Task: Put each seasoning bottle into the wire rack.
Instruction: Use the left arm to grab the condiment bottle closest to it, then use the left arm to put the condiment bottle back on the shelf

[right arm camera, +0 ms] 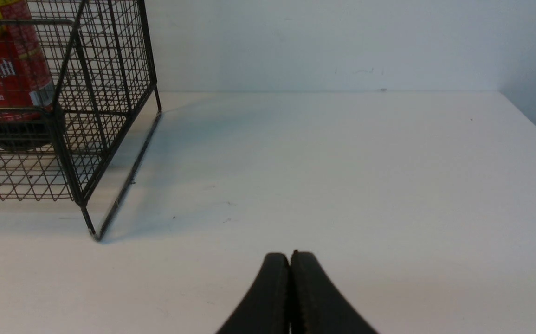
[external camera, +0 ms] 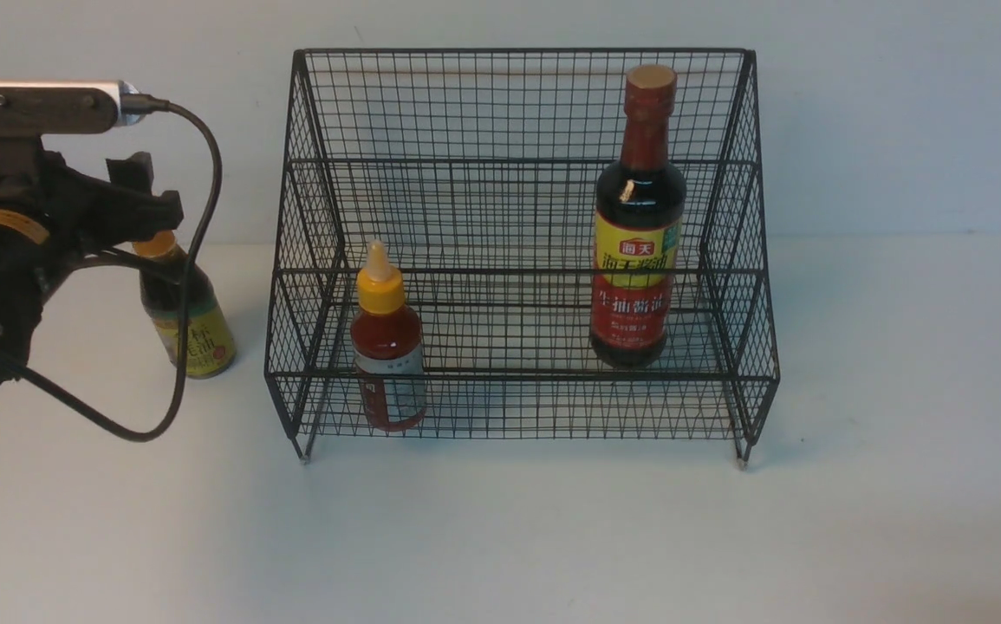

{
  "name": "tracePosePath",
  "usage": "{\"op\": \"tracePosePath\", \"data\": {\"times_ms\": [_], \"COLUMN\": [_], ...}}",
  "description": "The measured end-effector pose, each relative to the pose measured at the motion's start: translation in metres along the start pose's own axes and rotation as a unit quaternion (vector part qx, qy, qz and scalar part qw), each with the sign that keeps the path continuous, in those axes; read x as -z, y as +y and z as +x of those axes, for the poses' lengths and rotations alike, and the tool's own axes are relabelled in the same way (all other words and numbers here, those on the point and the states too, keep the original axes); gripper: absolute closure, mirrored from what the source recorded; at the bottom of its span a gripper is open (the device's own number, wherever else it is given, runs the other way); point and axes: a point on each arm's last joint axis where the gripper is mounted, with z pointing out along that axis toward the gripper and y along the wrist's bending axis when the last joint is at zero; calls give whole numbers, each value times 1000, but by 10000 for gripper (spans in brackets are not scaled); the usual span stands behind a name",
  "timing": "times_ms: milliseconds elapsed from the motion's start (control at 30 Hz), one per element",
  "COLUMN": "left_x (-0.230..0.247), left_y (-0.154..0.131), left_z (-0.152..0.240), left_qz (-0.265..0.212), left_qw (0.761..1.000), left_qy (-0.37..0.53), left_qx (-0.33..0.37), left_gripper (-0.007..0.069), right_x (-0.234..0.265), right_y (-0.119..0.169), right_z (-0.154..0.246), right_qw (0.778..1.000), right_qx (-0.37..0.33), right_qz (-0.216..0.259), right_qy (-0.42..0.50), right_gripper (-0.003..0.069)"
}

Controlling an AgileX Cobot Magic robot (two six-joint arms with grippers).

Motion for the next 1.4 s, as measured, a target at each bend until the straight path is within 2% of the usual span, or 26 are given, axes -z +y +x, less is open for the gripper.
{"op": "tracePosePath", "data": {"times_ms": [533,600,700,833,967,1067,1233,1400], "left_x": [-23,-25,-26,-22,-2,16,85,128], "left_y": [-1,-2,-3,-5,-9,-15,-49,-76], "left_z": [40,44,46,42,20,-7,-79,-109], "left_qz": [0,1,7,24,39,48,114,177], "left_qw": [998,998,998,997,995,997,991,977], "left_qy": [56,62,64,70,86,62,-62,-116], "left_qx": [-1,-4,-11,-37,-31,-27,-32,-35], "left_gripper": [145,193,340,336,336,336,336,336], "right_x": [0,0,0,0,0,0,0,0], "right_y": [0,0,0,0,0,0,0,0], "right_z": [0,0,0,0,0,0,0,0], "right_qw": [1000,1000,1000,1000,1000,1000,1000,1000], "right_qx": [0,0,0,0,0,0,0,0], "right_qz": [0,0,0,0,0,0,0,0], "right_qy": [0,0,0,0,0,0,0,0], "right_gripper": [669,669,669,669,669,669,669,669]}}
